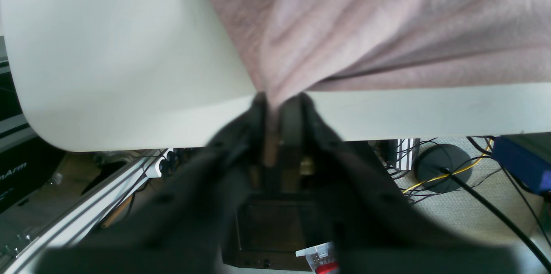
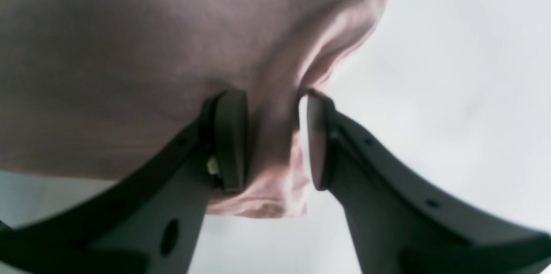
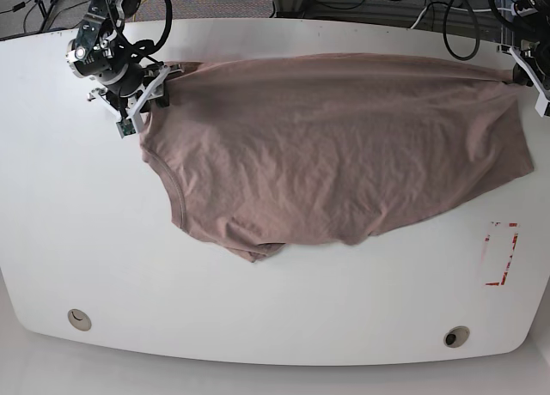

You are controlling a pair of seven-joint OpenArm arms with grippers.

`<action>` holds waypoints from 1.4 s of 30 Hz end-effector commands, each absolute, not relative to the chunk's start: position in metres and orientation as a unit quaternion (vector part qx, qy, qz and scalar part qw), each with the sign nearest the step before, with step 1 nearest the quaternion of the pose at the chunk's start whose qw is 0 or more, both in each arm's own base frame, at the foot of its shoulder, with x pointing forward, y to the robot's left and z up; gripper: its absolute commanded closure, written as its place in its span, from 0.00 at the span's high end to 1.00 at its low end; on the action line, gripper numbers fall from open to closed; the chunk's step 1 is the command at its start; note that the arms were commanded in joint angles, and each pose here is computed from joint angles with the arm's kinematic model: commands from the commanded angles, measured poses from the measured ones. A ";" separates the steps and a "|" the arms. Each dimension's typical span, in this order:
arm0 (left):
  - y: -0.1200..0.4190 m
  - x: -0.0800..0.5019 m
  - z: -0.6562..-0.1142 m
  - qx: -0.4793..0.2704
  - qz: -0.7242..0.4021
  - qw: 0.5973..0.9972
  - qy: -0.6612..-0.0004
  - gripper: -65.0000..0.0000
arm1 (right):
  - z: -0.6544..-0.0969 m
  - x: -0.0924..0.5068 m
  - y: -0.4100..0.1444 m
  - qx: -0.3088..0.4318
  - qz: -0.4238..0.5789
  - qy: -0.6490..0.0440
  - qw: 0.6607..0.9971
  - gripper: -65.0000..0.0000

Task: Fold the T-shirt properly
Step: 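Release the shirt with the right gripper and move it along the shirt edge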

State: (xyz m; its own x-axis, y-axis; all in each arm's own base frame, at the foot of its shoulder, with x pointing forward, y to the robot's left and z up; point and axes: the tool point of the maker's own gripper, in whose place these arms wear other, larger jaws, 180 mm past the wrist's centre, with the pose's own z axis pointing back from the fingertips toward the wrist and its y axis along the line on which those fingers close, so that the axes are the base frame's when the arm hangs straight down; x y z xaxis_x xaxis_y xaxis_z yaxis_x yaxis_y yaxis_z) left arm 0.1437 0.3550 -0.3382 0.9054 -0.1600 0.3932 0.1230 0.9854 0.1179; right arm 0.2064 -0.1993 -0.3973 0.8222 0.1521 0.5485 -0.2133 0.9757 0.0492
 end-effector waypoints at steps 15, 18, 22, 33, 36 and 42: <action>0.356 0.147 -0.329 0.046 -0.082 0.972 -0.216 0.80 | -0.389 0.216 -0.197 0.055 0.089 -0.304 0.947 0.38; 0.348 0.150 -0.328 0.024 -0.083 0.969 -0.231 0.80 | -0.386 0.221 -0.197 0.054 0.088 -0.310 0.945 0.49; 0.344 0.152 -0.324 0.010 -0.084 0.967 -0.240 0.80 | -0.383 0.227 -0.197 0.054 0.089 -0.317 0.943 0.69; 0.394 0.167 -0.275 0.075 -0.029 0.948 -0.309 0.80 | -0.373 0.249 -0.200 0.051 0.089 -0.338 0.935 0.91; 0.406 0.177 -0.260 0.091 -0.020 0.939 -0.332 0.80 | -0.368 0.265 -0.200 0.054 0.086 -0.352 0.931 0.91; 0.420 0.188 -0.251 0.119 -0.003 0.932 -0.342 0.80 | -0.362 0.302 -0.199 0.070 0.078 -0.372 0.922 0.91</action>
State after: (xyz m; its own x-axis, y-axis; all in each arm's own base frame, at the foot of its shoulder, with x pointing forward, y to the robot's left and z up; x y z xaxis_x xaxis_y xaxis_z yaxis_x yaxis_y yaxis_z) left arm 0.1856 0.4109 -0.2589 0.7655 -0.0739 0.6392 -0.0571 0.9817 0.1818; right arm 0.2811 -0.1980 -0.3758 0.7527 0.0972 0.6511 -0.1875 0.9797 0.0705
